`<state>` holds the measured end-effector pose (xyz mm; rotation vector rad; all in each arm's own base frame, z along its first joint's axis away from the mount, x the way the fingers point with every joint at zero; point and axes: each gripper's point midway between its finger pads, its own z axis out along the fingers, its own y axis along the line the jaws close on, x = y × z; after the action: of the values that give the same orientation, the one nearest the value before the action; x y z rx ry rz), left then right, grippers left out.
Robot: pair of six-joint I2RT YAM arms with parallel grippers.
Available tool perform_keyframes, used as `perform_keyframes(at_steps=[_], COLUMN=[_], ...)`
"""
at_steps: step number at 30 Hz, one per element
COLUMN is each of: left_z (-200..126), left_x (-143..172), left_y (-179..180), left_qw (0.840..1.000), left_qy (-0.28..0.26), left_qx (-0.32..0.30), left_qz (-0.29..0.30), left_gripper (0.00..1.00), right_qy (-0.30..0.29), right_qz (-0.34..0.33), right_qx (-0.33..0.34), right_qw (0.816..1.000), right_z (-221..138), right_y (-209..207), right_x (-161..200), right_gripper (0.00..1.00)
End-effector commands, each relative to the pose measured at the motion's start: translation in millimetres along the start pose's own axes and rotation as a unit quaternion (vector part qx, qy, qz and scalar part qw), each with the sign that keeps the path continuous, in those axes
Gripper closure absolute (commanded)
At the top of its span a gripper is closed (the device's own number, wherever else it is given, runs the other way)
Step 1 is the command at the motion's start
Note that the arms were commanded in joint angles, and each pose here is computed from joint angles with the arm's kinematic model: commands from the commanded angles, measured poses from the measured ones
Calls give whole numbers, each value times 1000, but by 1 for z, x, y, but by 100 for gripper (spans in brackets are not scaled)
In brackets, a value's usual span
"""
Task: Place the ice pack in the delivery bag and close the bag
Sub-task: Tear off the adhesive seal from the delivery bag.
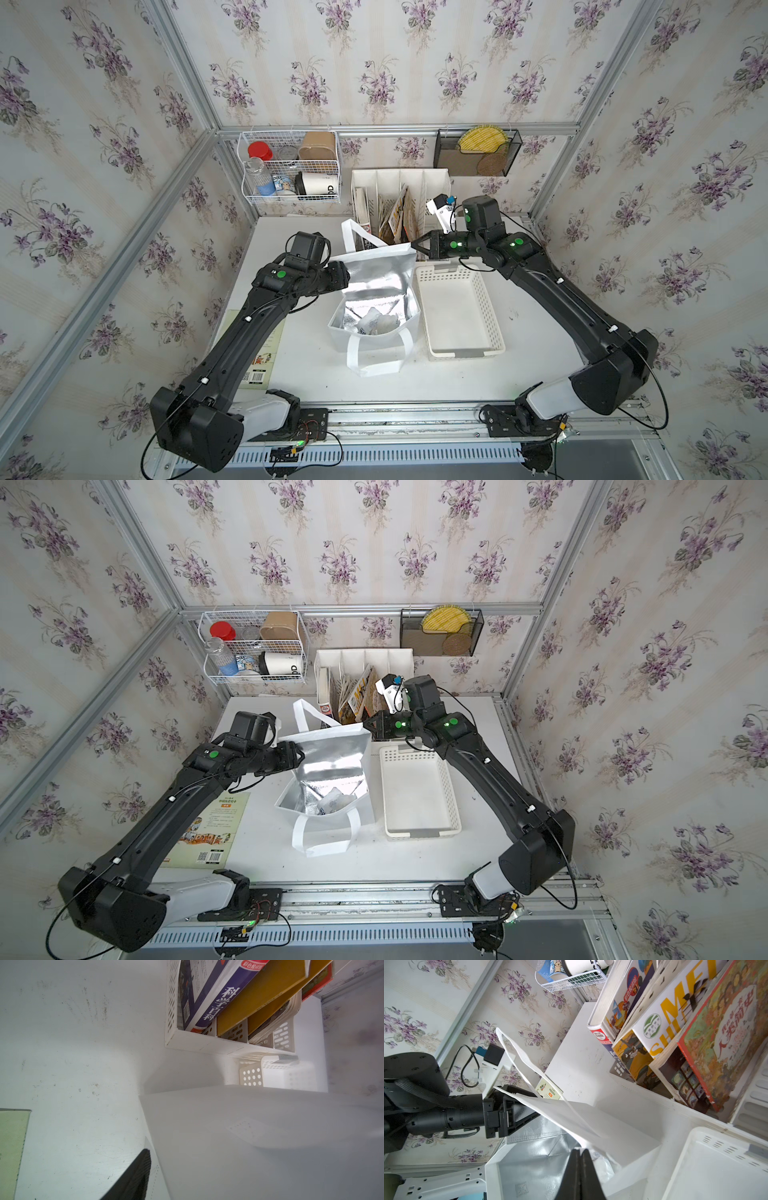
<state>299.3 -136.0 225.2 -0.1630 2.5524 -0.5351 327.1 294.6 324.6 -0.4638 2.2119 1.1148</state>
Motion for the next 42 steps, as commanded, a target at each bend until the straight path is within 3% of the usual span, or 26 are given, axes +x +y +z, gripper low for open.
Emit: perform_keyframes(at_steps=[1, 20, 34, 38, 42], left_z=[-1, -1, -2, -1, -3], left_x=[3, 7, 11, 4, 8], left_y=[2, 4, 6, 7, 9], left_qw=[1000, 1000, 1000, 1000, 1000], left_qy=[3, 4, 5, -6, 6], left_qx=[-2, -1, -2, -6, -15], left_qz=[-3, -7, -13, -10, -17], left_gripper=[38, 38, 38, 39, 39], right_qy=[-9, -94, -201, -243, -280], right_qz=[8, -40, -77, -94, -88], right_qx=[-26, -142, -243, -233, -134], right_qw=[1000, 985, 946, 937, 947], right_z=[-3, -33, -75, -95, -106], right_y=[13, 83, 141, 148, 117], right_x=[-8, -72, -125, -134, -124], right_gripper=[100, 100, 100, 100, 100])
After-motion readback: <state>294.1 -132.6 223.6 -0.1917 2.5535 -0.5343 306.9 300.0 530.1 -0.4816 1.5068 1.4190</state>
